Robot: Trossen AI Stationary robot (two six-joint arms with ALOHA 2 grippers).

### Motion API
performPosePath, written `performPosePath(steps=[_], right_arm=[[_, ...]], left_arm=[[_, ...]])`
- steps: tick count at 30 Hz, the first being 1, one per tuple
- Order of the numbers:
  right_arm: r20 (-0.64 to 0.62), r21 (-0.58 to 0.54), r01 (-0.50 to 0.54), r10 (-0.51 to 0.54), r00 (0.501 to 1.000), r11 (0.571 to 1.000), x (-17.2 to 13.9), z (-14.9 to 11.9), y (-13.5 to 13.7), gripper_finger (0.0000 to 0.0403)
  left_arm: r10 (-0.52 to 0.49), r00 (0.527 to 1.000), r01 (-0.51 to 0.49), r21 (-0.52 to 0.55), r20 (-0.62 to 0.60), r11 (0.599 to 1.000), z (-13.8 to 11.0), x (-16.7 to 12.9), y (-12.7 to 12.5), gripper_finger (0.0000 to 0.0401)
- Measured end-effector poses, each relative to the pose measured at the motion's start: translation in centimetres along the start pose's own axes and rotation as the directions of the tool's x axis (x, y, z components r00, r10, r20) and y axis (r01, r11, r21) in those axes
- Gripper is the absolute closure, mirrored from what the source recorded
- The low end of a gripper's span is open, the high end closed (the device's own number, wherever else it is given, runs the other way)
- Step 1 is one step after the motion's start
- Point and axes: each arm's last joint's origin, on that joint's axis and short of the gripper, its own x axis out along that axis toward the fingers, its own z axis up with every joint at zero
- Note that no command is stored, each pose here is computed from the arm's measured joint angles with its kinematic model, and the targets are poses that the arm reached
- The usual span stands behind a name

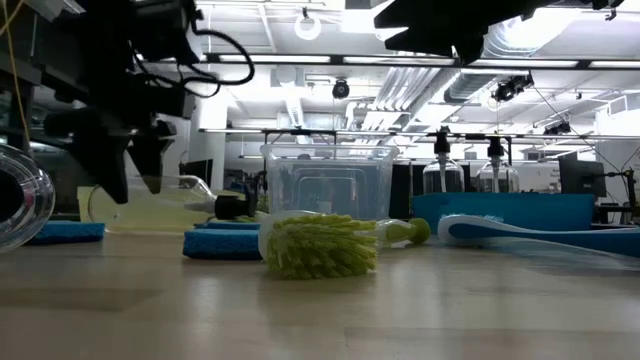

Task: Pick & Place Kitchen Sink Supplies
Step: Put the transparent spray bottle into the blue bin

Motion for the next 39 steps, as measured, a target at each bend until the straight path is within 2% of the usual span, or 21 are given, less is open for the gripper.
performPosePath(steps=[4, 11, 16, 26, 39], right_arm=[[0.000, 0.000, 0.000, 0.000, 1.000, 1.000, 0.0, 0.0, 0.0, 0.0148], [0.000, 0.000, 0.000, 0.000, 1.000, 1.000, 0.0, 0.0, 0.0, 0.0148], [0.000, 0.000, 0.000, 0.000, 1.000, 1.000, 0.0, 0.0, 0.0, 0.0148], [-0.004, 0.000, 0.004, -0.004, 1.000, 1.000, 0.0, 0.0, 0.0, 0.0148], [-0.005, 0.014, -0.003, 0.003, 1.000, 1.000, 0.0, 0.0, 0.0, 0.0149]], left_arm=[[0.000, 1.000, 0.000, 0.002, -0.016, 1.000, -0.6, 0.7, -0.1, 0.0011], [0.000, 1.000, -0.001, 0.035, 0.027, 0.999, -0.1, 1.1, -0.2, 0.0011], [-0.004, 0.999, 0.006, 0.050, -0.039, 0.999, -0.2, 2.1, -0.5, 0.0013], [-0.009, 0.995, 0.012, 0.030, -0.100, 0.999, 0.3, 3.9, -0.9, 0.0089], [-0.003, 0.999, 0.003, 0.000, -0.036, 1.000, 1.7, 2.7, -0.7, 0.0090]])
